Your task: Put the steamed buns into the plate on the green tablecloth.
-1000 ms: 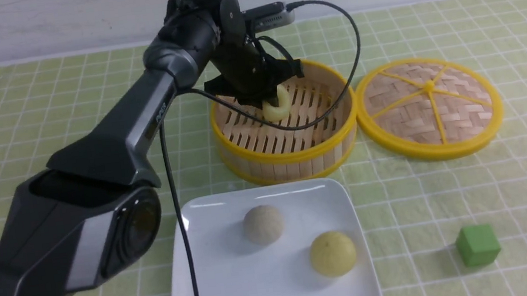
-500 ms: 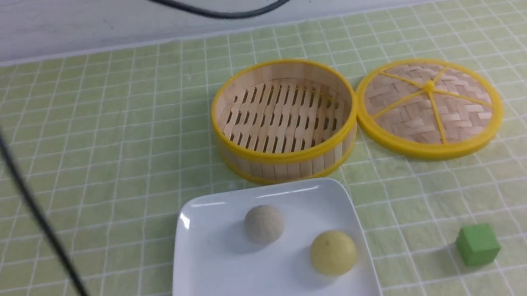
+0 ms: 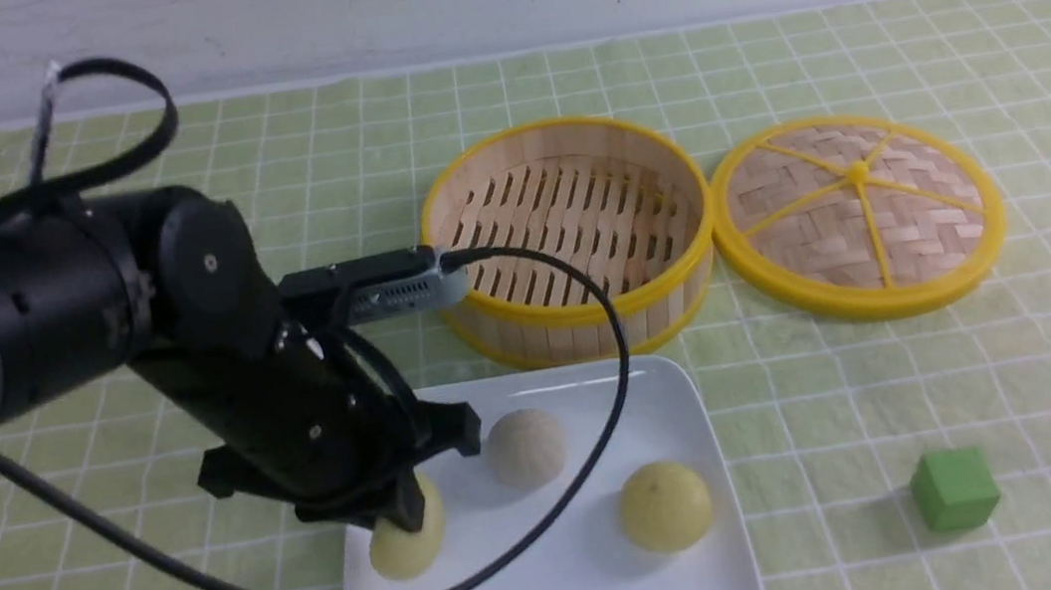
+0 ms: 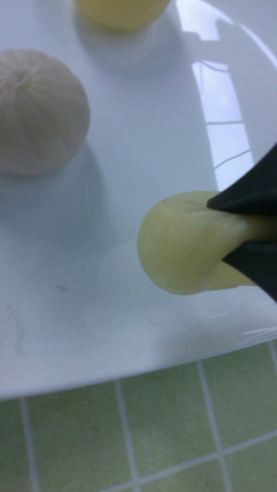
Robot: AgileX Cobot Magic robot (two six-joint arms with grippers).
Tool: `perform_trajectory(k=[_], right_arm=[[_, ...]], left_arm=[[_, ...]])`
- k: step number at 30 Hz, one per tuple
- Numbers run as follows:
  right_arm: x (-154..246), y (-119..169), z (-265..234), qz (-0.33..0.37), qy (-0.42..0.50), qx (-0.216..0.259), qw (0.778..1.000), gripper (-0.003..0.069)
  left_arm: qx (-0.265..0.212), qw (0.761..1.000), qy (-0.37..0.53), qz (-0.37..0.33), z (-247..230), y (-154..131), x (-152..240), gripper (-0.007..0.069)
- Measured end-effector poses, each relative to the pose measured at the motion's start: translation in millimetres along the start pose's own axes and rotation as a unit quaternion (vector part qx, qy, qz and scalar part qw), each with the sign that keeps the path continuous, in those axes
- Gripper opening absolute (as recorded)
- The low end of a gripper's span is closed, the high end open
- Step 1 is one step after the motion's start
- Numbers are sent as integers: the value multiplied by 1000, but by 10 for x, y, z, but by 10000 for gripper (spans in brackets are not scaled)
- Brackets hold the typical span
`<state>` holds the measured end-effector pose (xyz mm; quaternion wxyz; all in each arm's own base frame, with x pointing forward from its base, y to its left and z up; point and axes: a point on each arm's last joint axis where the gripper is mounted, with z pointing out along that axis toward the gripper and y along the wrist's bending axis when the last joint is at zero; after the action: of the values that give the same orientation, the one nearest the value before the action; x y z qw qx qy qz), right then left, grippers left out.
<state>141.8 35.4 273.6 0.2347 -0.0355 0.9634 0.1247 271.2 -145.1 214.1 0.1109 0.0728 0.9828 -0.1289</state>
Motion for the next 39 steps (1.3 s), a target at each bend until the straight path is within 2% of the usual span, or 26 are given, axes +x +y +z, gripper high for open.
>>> perform_trajectory(k=[3,6,7,8,9,12,13,14,15,23,30,36,38,39], right_arm=[[108,35,-239,-15,-56,-3,998,-4],[332,69,-565,-38,-145,-4,989,-14],[365,72,-606,-40,-163,-4,986,-14],[523,73,-756,-56,-264,-6,963,-14],[603,62,-800,-63,-326,-7,943,-14],[778,-15,-729,-58,-475,-11,878,-14],[784,-22,-694,-57,-470,-11,881,-14],[831,-62,-621,-47,-513,-15,857,-14],[855,-88,-548,-43,-521,-14,852,-13],[869,-132,-444,-36,-541,-10,840,-11],[866,-131,-449,-34,-543,-12,839,-8],[871,-134,-438,-34,-543,-12,839,-5],[888,-151,-365,-33,-533,-10,845,-6],[888,-151,-364,-33,-533,-9,846,-6]], left_arm=[[-1,1000,-8,-4,112,14,-33,189],[7,1000,-7,-15,186,6,-51,319],[8,1000,-6,-13,192,5,-50,337],[11,1000,-7,-9,192,-6,-69,402],[12,1000,-8,-4,185,-13,-81,447],[16,1000,-14,-1,161,-30,-113,518],[16,1000,-15,-1,158,-32,-116,525],[17,1000,-15,-1,157,-34,-118,544],[17,1000,-15,-1,157,-34,-118,549],[17,1000,-14,-1,157,-34,-116,517],[17,1000,-14,-1,157,-34,-116,431],[17,1000,-16,0,157,-34,-120,337],[15,1000,-20,9,154,-31,-125,251],[15,1000,-20,9,154,-31,-125,243]])
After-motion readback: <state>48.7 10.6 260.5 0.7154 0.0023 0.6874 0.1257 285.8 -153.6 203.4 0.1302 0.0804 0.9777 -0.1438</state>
